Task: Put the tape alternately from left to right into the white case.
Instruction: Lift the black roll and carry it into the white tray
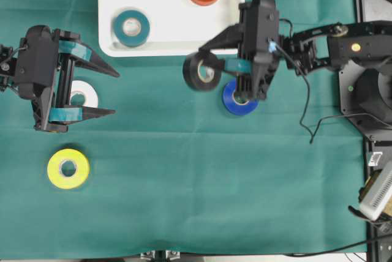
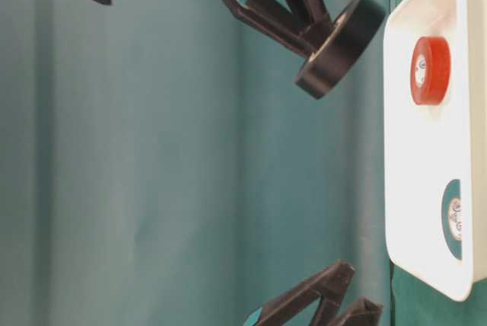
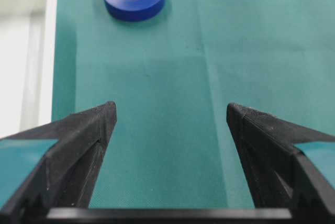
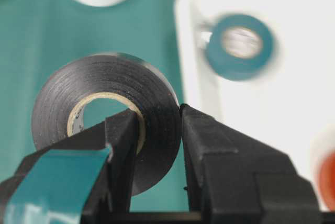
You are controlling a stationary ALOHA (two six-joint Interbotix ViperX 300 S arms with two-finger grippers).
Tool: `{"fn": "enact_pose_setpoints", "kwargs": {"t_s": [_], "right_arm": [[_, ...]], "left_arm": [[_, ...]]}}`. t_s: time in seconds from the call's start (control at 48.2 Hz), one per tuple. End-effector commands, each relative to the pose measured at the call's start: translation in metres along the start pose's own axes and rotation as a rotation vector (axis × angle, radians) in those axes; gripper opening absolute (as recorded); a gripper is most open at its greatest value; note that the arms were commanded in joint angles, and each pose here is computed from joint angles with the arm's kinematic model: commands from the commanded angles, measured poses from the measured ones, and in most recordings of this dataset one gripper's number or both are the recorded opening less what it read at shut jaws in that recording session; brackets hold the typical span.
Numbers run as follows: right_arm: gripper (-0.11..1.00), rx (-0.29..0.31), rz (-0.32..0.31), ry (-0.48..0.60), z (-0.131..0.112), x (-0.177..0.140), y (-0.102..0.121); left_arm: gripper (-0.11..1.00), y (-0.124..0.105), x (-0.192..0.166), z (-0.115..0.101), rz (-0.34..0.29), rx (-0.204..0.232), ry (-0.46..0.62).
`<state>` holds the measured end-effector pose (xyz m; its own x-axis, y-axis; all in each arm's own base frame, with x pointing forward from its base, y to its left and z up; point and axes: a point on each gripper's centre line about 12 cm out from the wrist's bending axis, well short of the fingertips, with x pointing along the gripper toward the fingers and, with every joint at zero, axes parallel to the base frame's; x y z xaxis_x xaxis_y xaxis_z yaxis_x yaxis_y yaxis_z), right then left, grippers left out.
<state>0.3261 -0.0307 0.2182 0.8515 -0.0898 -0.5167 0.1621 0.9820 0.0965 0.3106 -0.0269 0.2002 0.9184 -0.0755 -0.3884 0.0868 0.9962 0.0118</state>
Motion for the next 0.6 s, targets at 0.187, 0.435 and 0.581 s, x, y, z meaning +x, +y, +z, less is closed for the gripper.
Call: {"fn": "enact_pose_setpoints", "kwargs": {"t_s": [0.187,0.435,0.581], "right_arm": [[0.21,0.032,-0.093,-0.022,0.011,0.003,-0.037],[0.21,0.041,-0.155,0.006,0.006,0.011,-0.062],[0.21,0.050,-0.167,0.008,0.009,0.018,-0.070]], "left_arm": [[0.81,0.000,0.000,0.011,-0.001,-0.001,-0.034],[0.81,0.000,0.000,0.011,-0.001,-0.001,-0.034],[0.81,0.000,0.000,0.011,-0.001,-0.001,-0.034]]}}
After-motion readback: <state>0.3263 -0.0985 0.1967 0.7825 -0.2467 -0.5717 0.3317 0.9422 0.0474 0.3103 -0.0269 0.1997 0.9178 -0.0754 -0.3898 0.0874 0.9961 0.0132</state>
